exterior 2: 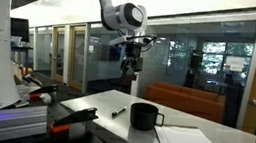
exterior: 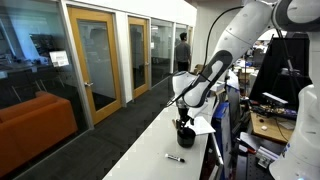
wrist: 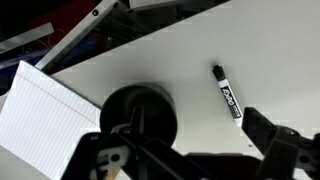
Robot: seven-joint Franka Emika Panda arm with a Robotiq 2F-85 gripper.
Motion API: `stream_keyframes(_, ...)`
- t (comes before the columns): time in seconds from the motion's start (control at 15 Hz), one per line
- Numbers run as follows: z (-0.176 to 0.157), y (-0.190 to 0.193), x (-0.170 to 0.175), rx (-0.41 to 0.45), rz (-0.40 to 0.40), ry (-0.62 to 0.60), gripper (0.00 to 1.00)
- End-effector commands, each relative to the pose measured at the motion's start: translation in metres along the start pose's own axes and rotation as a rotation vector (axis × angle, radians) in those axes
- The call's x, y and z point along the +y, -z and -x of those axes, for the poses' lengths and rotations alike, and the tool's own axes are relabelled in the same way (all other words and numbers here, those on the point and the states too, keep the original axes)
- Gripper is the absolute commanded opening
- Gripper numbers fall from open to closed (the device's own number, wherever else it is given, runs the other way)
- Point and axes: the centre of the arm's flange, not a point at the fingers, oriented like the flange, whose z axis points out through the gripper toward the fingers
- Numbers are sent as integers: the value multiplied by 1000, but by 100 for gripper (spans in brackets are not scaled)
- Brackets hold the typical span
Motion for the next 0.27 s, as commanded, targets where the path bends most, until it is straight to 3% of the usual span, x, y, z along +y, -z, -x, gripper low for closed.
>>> stream_keyframes(0.0,0,0,-1,-1,0,2,100)
stream_keyframes(0.2,1,-1,-3,-1,0,5,100)
